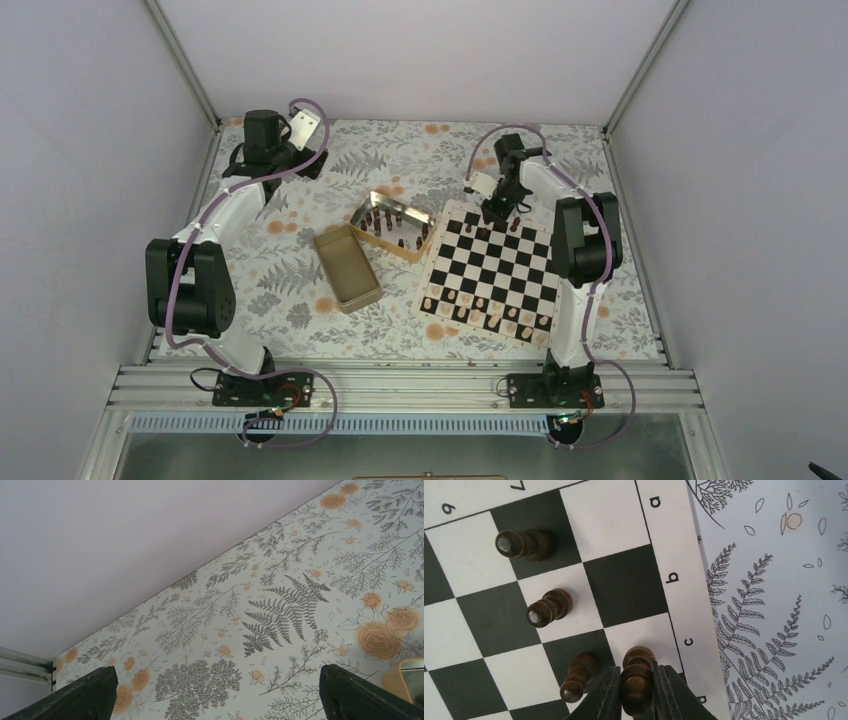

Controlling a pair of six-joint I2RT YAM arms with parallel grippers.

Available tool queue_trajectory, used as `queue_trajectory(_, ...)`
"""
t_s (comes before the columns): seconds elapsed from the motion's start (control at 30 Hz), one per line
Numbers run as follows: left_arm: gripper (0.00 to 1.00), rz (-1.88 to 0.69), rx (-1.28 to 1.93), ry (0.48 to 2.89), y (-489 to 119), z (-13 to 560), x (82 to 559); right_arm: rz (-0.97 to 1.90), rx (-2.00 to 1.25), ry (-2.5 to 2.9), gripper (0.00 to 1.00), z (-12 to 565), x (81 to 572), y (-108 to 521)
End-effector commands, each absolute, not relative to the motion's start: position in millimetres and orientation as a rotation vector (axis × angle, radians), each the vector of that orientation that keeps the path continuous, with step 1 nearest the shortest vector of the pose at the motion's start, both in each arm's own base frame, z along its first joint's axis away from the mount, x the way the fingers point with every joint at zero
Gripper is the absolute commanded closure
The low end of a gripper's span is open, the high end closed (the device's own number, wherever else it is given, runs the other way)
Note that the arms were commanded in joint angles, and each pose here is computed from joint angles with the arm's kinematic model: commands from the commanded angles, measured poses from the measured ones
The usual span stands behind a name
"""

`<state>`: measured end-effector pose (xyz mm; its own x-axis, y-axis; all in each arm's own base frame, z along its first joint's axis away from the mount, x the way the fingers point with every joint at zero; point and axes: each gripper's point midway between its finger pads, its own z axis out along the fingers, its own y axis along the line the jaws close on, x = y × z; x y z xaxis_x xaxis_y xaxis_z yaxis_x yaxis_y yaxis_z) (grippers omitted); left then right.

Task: Set up the chess pieces on the board
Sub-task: Place the chess piece on the chessboard.

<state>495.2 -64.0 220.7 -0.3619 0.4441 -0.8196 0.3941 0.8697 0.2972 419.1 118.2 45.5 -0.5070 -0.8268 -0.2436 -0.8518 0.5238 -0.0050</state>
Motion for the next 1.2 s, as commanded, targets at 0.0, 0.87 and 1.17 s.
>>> queue_trajectory(0.0, 0.00, 0.048, 0.612, 1.954, -68, 237, 496, 0.210, -1.436, 2.553, 0.82, 39, 419, 117)
queue_trajectory(0.87, 0.00, 0.054, 0.615, 1.964, -67, 233, 497, 0.203, -1.436, 2.539, 0.67, 38, 426, 118)
queue_trajectory(1.17, 0.00, 0.059, 0.610, 1.962, -66, 234, 496, 0.162, -1.415, 2.482, 0.54, 71, 436, 121)
